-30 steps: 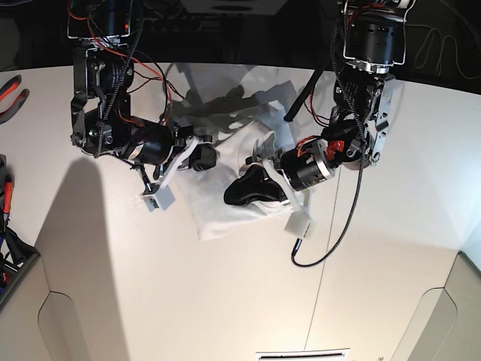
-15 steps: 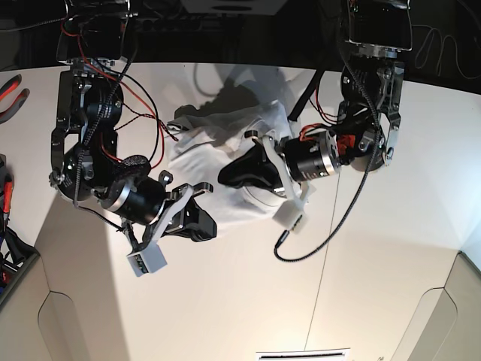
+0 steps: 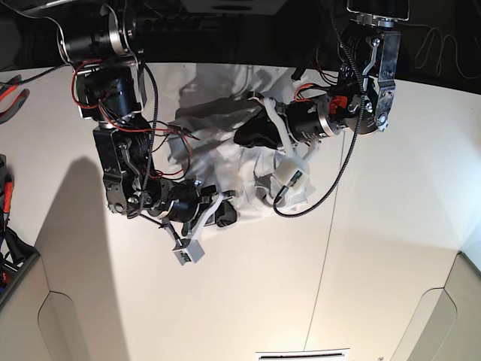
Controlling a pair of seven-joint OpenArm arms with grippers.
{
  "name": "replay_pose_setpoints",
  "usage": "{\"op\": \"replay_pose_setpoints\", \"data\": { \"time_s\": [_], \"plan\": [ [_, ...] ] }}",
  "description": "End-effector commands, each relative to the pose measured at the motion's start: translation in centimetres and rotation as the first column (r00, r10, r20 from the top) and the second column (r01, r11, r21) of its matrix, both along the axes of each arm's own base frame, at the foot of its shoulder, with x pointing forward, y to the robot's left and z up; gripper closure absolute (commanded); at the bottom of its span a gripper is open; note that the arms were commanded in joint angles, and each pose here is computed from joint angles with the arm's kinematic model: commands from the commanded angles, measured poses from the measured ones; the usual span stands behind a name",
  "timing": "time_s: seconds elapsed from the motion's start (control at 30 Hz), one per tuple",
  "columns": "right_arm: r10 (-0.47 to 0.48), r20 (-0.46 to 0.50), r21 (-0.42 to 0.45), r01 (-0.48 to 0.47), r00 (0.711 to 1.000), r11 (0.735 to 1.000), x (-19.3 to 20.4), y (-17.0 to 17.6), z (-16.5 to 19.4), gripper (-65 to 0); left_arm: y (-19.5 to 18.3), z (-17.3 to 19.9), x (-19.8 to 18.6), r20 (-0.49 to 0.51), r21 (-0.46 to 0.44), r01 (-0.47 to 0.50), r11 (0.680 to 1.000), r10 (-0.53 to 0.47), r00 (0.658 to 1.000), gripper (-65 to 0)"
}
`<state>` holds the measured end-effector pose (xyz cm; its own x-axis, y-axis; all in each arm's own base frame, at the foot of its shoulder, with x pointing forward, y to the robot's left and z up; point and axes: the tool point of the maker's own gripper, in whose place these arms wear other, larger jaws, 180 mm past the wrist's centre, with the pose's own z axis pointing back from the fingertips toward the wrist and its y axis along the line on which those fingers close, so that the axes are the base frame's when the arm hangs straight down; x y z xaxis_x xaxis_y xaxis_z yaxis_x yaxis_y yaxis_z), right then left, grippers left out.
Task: Layout the t-shirt on the table in an organized manner, then fold the t-shirt properly
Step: 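Withdraw the left gripper and grasp the bundle with the right gripper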
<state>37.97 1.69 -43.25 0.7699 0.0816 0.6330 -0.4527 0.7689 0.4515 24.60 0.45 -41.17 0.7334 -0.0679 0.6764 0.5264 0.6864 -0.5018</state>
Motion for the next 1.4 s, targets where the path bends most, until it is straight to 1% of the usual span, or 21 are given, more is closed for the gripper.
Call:
{"op": "replay_pose_setpoints", "data": {
  "time_s": [0.0, 0.07, 0.13, 0.27, 0.37, 0.47, 0.57, 0.63, 0.73, 0.8, 0.83, 0.9, 1.0, 1.07, 1.1, 1.13, 1.2, 1.23, 1.27, 1.3, 1.37],
  "plan": [
    [-0.011, -0.021, -0.065, 0.010, 1.000, 0.998, 0.3, -1.0, -1.1, 0.0, -0.1, 0.5, 0.6, 0.028, -0.018, -0.007, 1.000, 0.007, 1.000, 0.0],
    [-0.014, -0.048, -0.096, 0.010, 0.999, 0.995, -0.2, -1.5, -2.6, 0.0, 0.3, -0.8, 0.6, 0.007, 0.001, -0.042, 0.999, 0.042, 0.999, 0.0],
    [-0.016, -0.060, -0.102, 0.010, 0.998, 0.995, -0.6, -1.6, -3.3, 0.0, 0.5, -1.6, 0.6, -0.007, -0.001, -0.062, 0.998, 0.062, 0.998, 0.0],
    [-0.017, -0.063, -0.098, 0.011, 0.998, 0.995, -0.7, -1.5, -3.3, 0.0, 0.5, -1.9, 1.0, -0.012, -0.005, -0.066, 0.998, 0.066, 0.998, 0.0],
    [-0.030, -0.056, -0.065, 0.027, 0.998, 0.998, -0.4, -1.2, -2.7, 0.0, 0.5, -1.3, 1.9, 0.008, -0.011, -0.066, 0.998, 0.066, 0.998, 0.0],
    [-0.042, -0.020, -0.024, 0.041, 0.999, 0.999, 0.5, -0.8, -1.2, 0.0, 0.2, 0.1, 3.2, 0.039, -0.052, -0.073, 0.996, 0.075, 0.996, 0.0],
    [-0.042, 0.058, -0.010, 0.042, 0.997, 0.999, 2.0, -0.6, 1.3, 0.0, -0.5, 1.7, 4.0, 0.055, -0.118, -0.052, 0.992, 0.059, 0.997, 0.0],
    [-0.027, 0.107, -0.017, 0.029, 0.994, 0.999, 2.7, -0.6, 3.2, 0.0, -1.0, 2.6, 4.0, 0.036, -0.155, -0.034, 0.987, 0.040, 0.999, 0.0],
    [0.015, 0.162, -0.063, -0.004, 0.987, 0.998, 3.3, -1.0, 6.1, 0.0, -1.7, 4.3, 3.4, 0.034, -0.188, 0.014, 0.982, -0.008, 0.999, 0.0],
    [0.063, 0.194, -0.111, -0.042, 0.979, 0.993, 3.3, -1.4, 8.0, 0.0, -1.9, 6.0, 3.3, 0.066, -0.201, 0.041, 0.979, -0.028, 0.997, 0.0],
    [0.109, 0.219, -0.124, -0.083, 0.970, 0.989, 3.1, -1.3, 9.1, 0.0, -1.8, 7.1, 3.4, 0.093, -0.210, 0.046, 0.977, -0.027, 0.995, 0.0],
    [0.147, 0.257, -0.130, -0.117, 0.955, 0.985, 2.8, -1.4, 11.2, 0.0, -1.2, 9.4, 3.7, 0.161, -0.220, 0.037, 0.975, -0.001, 0.987, 0.0],
    [0.191, 0.310, -0.132, -0.157, 0.931, 0.979, 2.4, -1.7, 13.6, 0.0, 1.0, 12.5, 4.3, 0.265, -0.205, -0.009, 0.979, 0.064, 0.962, 0.0],
    [0.238, 0.322, -0.164, -0.194, 0.916, 0.967, 2.0, -1.7, 13.8, 0.0, 3.1, 14.2, 5.0, 0.320, -0.192, -0.061, 0.979, 0.122, 0.939, 0.0],
    [0.267, 0.313, -0.192, -0.215, 0.911, 0.958, 1.7, -1.7, 13.4, 0.0, 4.2, 14.8, 5.4, 0.342, -0.192, -0.093, 0.977, 0.156, 0.927, 0.0],
    [0.309, 0.301, -0.225, -0.248, 0.902, 0.942, 1.2, -1.6, 12.8, 0.0, 5.4, 15.2, 5.8, 0.357, -0.195, -0.129, 0.972, 0.193, 0.914, 0.0],
    [0.404, 0.261, -0.301, -0.324, 0.877, 0.897, -0.2, -1.4, 11.2, 0.0, 7.7, 15.4, 6.3, 0.366, -0.194, -0.196, 0.961, 0.256, 0.894, 0.0],
    [0.459, 0.235, -0.339, -0.371, 0.857, 0.865, -1.1, -1.2, 10.2, 0.0, 8.7, 15.4, 6.4, 0.367, -0.190, -0.225, 0.956, 0.282, 0.887, 0.0],
    [0.515, 0.207, -0.377, -0.418, 0.832, 0.826, -2.1, -1.0, 9.3, 0.0, 9.6, 15.4, 6.5, 0.368, -0.187, -0.251, 0.950, 0.304, 0.879, 0.0],
    [0.567, 0.178, -0.416, -0.461, 0.804, 0.784, -2.9, -0.9, 8.5, 0.0, 10.4, 15.4, 6.6, 0.370, -0.184, -0.272, 0.944, 0.323, 0.871, 0.0],
    [0.656, 0.117, -0.500, -0.526, 0.746, 0.688, -4.3, -0.8, 6.9, 0.0, 11.7, 15.5, 6.7, 0.372, -0.181, -0.307, 0.934, 0.354, 0.858, 0.0]
  ]
}}
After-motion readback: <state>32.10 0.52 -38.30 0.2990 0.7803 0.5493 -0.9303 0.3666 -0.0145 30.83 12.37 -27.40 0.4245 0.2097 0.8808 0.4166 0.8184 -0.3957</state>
